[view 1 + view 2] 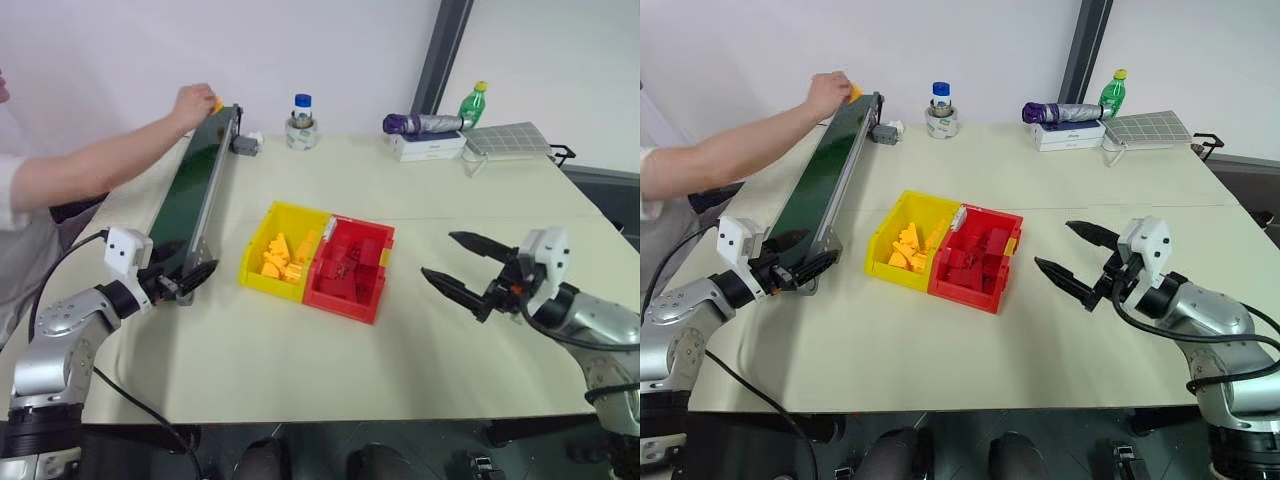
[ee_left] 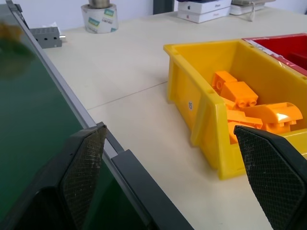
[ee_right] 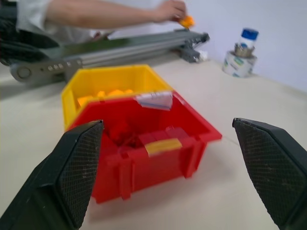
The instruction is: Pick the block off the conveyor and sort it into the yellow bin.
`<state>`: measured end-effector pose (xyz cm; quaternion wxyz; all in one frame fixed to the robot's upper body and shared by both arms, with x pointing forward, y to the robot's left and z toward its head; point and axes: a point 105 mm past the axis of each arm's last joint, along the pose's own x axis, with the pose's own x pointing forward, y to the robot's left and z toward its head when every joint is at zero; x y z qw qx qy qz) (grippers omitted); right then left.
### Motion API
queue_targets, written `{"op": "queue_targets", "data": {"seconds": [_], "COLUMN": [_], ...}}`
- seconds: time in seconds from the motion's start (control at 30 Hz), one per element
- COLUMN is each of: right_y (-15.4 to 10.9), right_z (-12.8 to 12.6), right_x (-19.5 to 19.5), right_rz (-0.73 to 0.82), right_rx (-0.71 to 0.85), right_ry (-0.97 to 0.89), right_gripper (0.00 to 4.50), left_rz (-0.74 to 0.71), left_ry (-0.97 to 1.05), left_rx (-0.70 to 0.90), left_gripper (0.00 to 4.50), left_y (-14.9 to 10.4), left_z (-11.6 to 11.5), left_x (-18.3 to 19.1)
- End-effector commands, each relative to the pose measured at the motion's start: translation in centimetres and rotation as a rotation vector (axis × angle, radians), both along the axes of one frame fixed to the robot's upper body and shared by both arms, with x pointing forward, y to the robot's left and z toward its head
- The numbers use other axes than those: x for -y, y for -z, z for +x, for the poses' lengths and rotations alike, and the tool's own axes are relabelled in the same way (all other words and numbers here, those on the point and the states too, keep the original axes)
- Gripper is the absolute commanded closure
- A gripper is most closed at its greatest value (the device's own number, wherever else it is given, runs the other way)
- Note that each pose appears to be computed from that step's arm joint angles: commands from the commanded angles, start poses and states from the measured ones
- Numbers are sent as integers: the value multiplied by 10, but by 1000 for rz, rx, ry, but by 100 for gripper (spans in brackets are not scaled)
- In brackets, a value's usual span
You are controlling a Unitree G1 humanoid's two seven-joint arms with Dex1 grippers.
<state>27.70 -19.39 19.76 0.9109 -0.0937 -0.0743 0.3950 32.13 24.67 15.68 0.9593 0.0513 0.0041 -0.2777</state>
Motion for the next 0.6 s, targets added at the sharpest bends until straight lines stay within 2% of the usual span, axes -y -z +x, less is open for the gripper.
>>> {"op": "queue_targets", "data": {"seconds": [0.03,0.6], "right_y": [-9,-9], "right_z": [0,7], "right_x": [-2,1], "right_rz": [17,30], "right_rx": [49,61], "right_ry": [-6,29], "right_gripper": [5,5], "left_rz": [6,-10], "left_ry": [-11,-59], "left_rx": [69,150], "left_gripper": [3,3], "left_y": [-17,-28], "left_z": [-2,-1], "left_x": [-2,-9]}}
